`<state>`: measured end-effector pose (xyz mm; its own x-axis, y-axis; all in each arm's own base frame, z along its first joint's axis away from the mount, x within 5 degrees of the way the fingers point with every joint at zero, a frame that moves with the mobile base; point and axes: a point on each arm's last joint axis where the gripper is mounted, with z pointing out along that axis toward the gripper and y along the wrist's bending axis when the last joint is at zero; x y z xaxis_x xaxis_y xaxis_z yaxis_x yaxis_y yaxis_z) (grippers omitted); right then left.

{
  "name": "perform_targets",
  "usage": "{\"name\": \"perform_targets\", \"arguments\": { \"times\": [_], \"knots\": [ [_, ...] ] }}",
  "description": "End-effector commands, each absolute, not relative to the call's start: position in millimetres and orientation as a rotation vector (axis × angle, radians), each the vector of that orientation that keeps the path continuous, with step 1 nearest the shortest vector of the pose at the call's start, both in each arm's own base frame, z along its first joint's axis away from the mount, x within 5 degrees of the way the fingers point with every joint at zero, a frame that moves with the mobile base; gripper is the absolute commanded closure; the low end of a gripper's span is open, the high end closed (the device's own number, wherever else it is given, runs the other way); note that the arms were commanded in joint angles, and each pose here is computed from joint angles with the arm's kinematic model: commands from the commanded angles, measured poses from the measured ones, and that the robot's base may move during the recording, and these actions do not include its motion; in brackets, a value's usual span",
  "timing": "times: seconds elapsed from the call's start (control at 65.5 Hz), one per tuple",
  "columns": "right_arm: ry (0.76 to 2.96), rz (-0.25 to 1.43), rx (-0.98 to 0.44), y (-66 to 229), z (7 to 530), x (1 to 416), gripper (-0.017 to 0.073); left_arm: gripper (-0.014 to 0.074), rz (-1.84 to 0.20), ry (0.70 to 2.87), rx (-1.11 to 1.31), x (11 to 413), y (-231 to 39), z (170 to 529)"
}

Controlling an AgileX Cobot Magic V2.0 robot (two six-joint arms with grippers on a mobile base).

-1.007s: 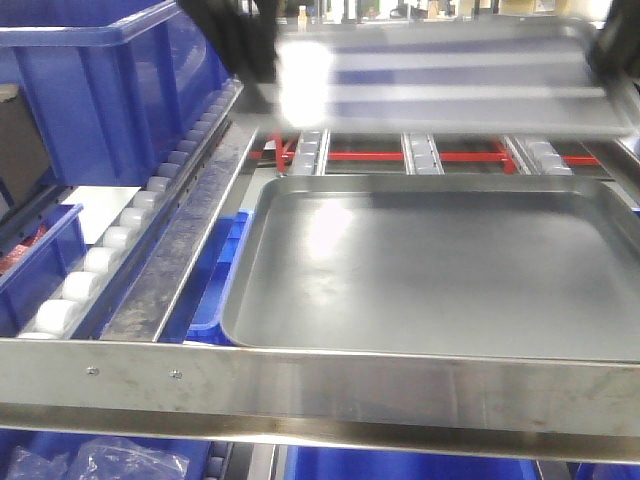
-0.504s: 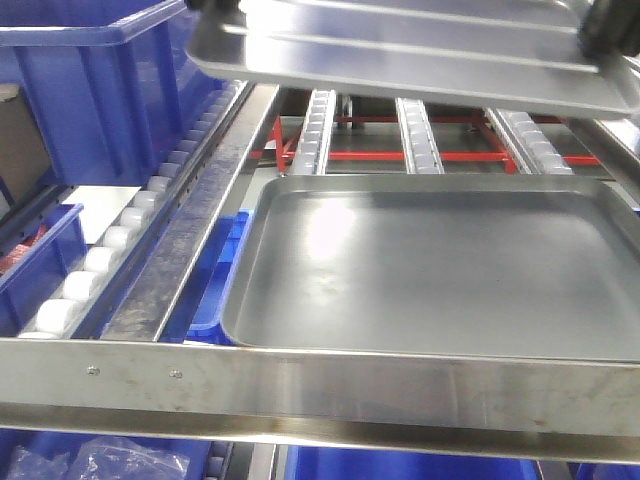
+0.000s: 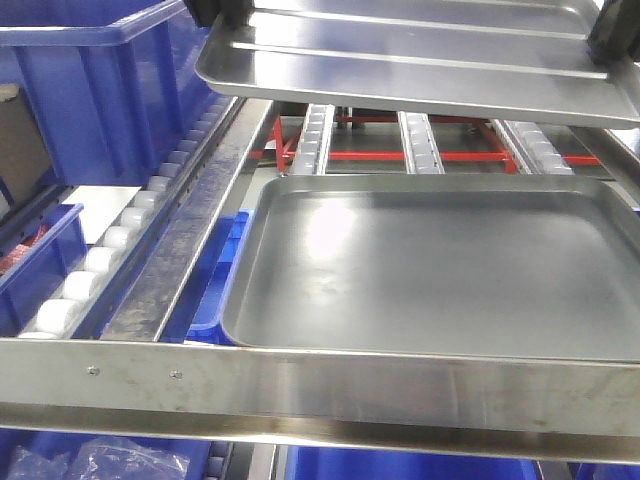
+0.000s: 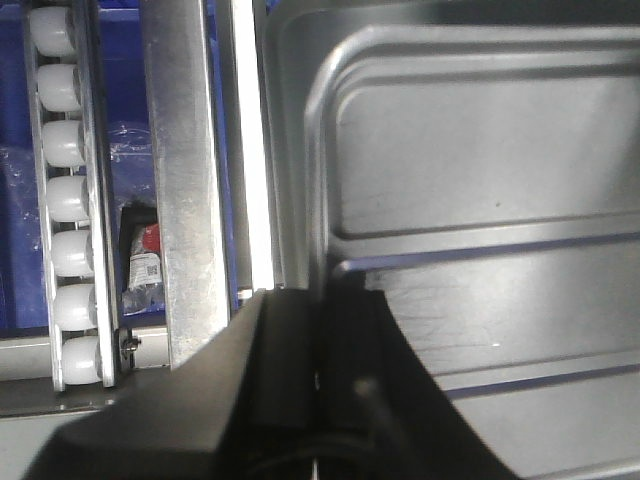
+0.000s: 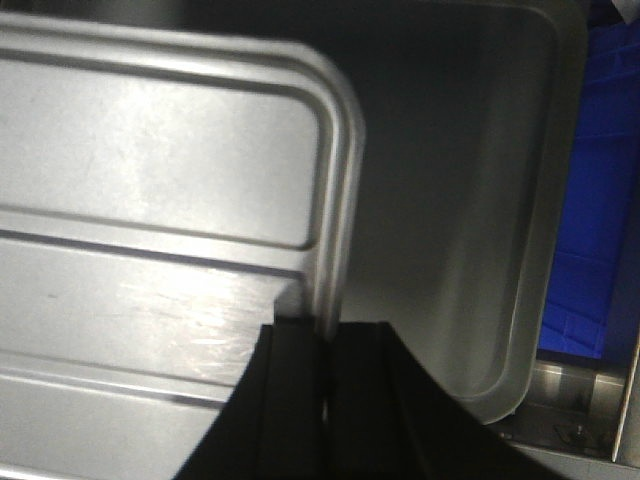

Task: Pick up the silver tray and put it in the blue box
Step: 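Lift the silver tray with both grippers up off the shelf, then hold the tray with both grippers while the base turns away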

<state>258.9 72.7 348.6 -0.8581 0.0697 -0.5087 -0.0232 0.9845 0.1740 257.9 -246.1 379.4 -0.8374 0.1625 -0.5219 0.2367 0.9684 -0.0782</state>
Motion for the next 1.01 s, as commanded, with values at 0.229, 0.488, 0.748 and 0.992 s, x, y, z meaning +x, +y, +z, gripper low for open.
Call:
{"name": "perform_targets", "arguments": {
  "times": [0.229,0.488,0.748,0.992],
  "knots": [
    [2.477,0.181,0.0,65.7,371.3,256.6,0.0502,0.0699,-0.13,2.544,0.287,249.6,-231.9,399.7],
    [2.477,0.181,0.0,65.7,371.3,256.6,0.0502,0.0699,-0.13,2.544,0.287,249.6,-231.9,399.7],
    [2.477,0.181,0.0,65.7,371.3,256.6,0.0502,0.0699,-0.13,2.544,0.287,249.6,-231.9,399.7],
    [2.477,0.181,0.0,65.7,371.3,256.6,0.0502,0.0699,-0.13,2.544,0.287,249.6,-231.9,399.7]
  ]
}}
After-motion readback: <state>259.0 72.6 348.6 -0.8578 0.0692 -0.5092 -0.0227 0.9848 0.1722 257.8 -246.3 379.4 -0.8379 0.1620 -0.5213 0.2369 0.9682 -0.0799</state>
